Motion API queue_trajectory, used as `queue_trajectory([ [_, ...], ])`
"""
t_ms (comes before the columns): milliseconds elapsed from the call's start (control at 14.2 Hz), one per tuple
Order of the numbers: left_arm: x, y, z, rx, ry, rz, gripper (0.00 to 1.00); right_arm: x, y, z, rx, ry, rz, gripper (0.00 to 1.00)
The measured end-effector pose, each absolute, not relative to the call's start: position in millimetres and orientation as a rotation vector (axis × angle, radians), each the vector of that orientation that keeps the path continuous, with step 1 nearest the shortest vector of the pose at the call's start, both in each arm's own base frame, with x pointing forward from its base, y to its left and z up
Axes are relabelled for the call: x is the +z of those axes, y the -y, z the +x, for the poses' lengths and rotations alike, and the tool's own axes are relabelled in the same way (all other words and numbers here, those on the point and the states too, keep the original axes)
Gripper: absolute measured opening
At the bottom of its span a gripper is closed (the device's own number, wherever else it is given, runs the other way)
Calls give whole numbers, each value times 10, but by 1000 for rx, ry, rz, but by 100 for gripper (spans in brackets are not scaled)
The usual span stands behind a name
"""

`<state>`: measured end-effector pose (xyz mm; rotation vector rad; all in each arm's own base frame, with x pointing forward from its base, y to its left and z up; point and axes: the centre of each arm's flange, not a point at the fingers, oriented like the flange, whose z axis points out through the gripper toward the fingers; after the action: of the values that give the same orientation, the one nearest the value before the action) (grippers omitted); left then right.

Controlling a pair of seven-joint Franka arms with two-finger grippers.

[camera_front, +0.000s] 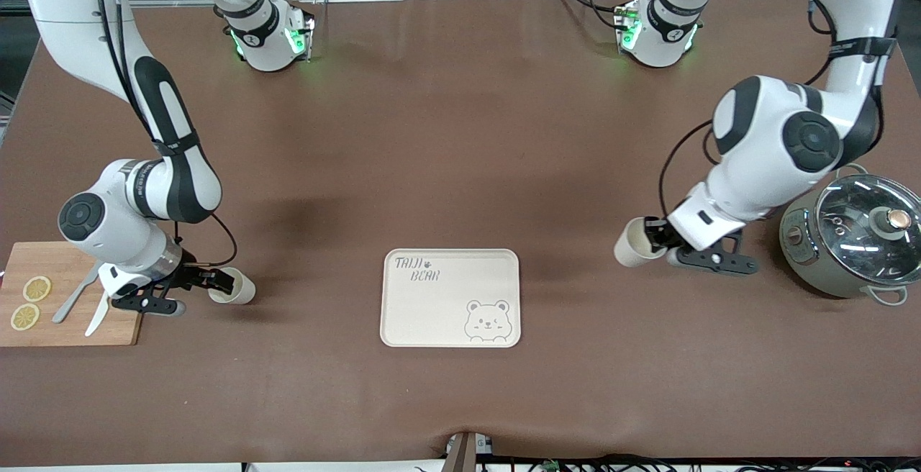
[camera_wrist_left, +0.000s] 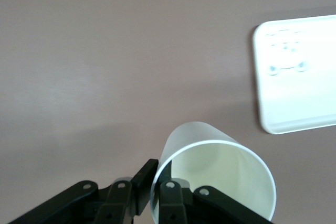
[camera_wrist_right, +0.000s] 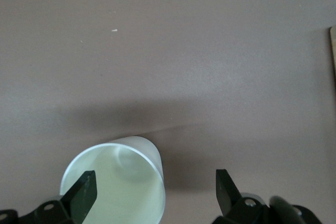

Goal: Place white IKEA cup upright on tray with both arms
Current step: 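Carry the held cup with the left gripper onto the white tray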

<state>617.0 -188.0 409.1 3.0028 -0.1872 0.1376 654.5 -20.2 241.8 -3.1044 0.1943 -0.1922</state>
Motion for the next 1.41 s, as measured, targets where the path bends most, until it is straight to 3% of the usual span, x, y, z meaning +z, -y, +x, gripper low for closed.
queue_trajectory([
  [563,3801,2969,6088,90,144,3008,9,2166,279,6449,-240,-211,-3115,100],
  [1056,3137,3650,6141,-28,159,3008,9,2116,280,6442,-237,-211,-3117,100],
  [1268,2873,3835,6159,-15,181,3060,9,2115,269,6443,-236,-208,-3117,87],
  [1408,2795,3942,6173,1,190,3074,9,2113,261,6442,-234,-206,-3117,63],
])
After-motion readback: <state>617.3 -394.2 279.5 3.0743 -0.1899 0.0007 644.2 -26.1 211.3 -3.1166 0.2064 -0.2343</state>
